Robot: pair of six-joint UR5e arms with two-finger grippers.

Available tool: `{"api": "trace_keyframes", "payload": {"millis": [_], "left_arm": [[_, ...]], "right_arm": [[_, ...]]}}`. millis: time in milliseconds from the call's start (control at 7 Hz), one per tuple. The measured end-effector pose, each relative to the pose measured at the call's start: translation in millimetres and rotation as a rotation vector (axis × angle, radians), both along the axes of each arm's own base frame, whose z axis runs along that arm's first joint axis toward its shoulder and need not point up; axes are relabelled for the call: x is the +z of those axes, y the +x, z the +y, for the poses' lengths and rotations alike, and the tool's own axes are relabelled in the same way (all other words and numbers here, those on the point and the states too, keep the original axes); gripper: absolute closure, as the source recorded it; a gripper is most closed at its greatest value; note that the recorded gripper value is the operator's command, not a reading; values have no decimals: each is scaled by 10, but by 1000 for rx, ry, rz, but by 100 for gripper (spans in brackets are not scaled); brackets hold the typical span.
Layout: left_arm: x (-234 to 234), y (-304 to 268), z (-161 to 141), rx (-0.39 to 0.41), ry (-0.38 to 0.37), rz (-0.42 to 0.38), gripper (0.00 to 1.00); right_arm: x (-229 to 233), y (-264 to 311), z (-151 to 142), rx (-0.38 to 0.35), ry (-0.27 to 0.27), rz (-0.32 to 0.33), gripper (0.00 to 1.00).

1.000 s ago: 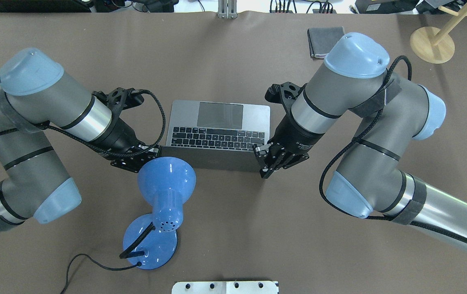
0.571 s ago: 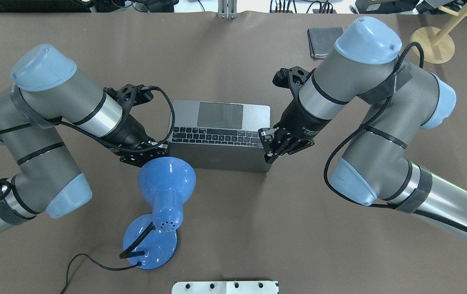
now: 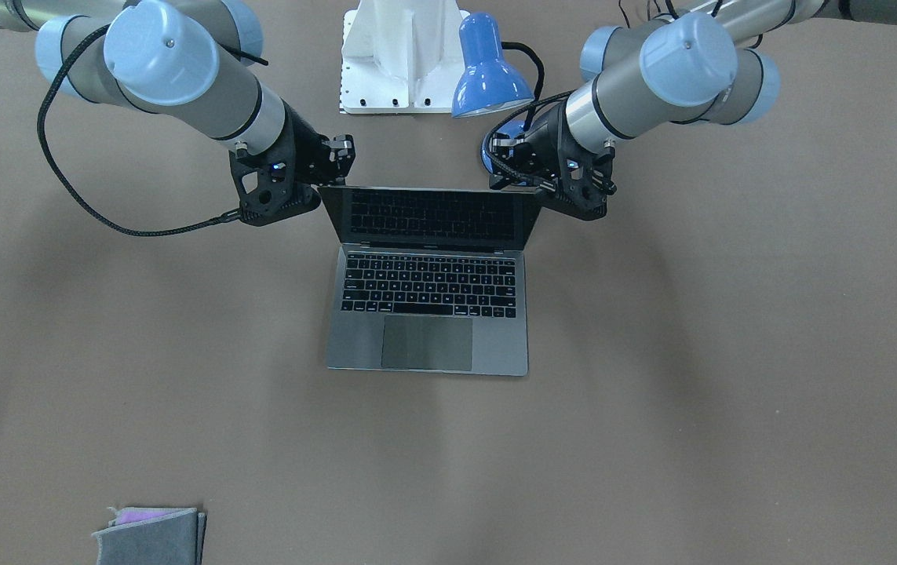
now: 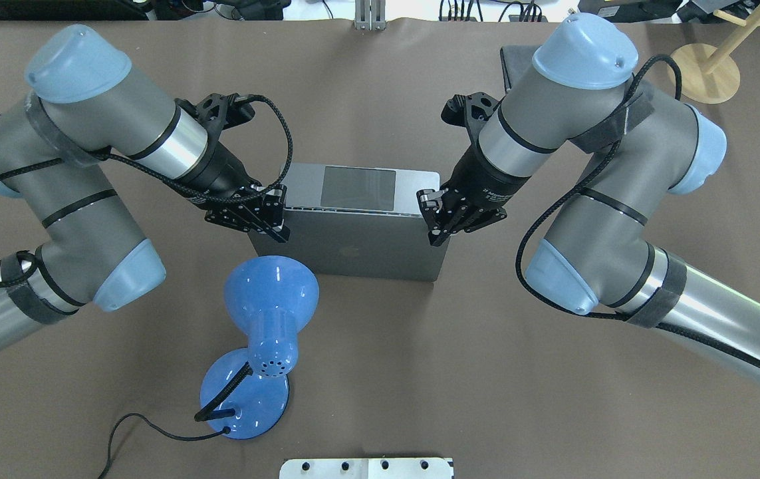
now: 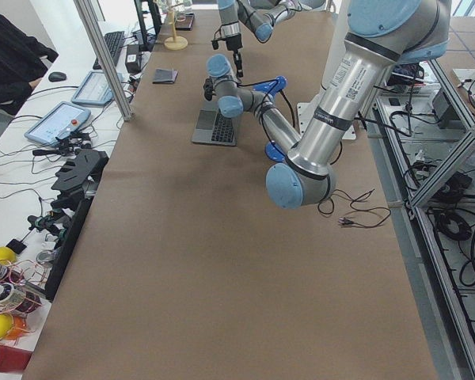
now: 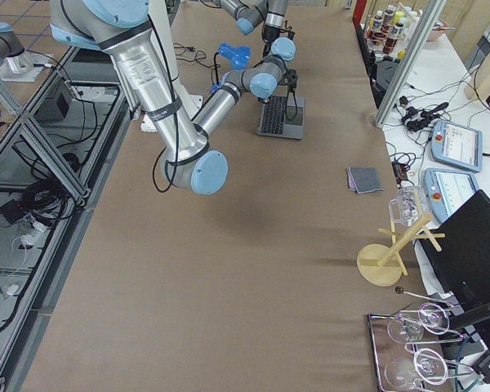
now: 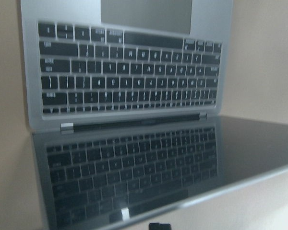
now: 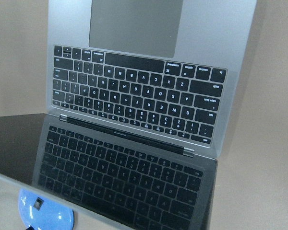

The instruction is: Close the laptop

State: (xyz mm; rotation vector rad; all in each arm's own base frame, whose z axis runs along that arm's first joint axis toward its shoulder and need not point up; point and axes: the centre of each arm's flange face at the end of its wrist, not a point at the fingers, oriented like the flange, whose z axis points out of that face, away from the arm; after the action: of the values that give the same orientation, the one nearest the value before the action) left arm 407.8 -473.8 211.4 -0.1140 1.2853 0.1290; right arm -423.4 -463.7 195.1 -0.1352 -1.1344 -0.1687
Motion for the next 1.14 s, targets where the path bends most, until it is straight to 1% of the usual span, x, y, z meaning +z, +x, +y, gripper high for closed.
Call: {"api": "trace_keyframes", "payload": {"millis": [286, 571, 1000, 1143], "left_arm": [[58, 29, -272, -55, 11, -21, 100], [127, 116, -453, -74, 14, -24, 100], [63, 317, -720, -109, 24, -37, 100], [73, 385, -801, -118, 25, -41, 100]], "right_arm": [[-91, 33, -209, 27, 1, 0, 100], [-132, -27, -434, 45, -2, 5, 100], [146, -234, -927, 72, 1, 6, 100], [149, -299, -1053, 78, -1, 9, 100]]}}
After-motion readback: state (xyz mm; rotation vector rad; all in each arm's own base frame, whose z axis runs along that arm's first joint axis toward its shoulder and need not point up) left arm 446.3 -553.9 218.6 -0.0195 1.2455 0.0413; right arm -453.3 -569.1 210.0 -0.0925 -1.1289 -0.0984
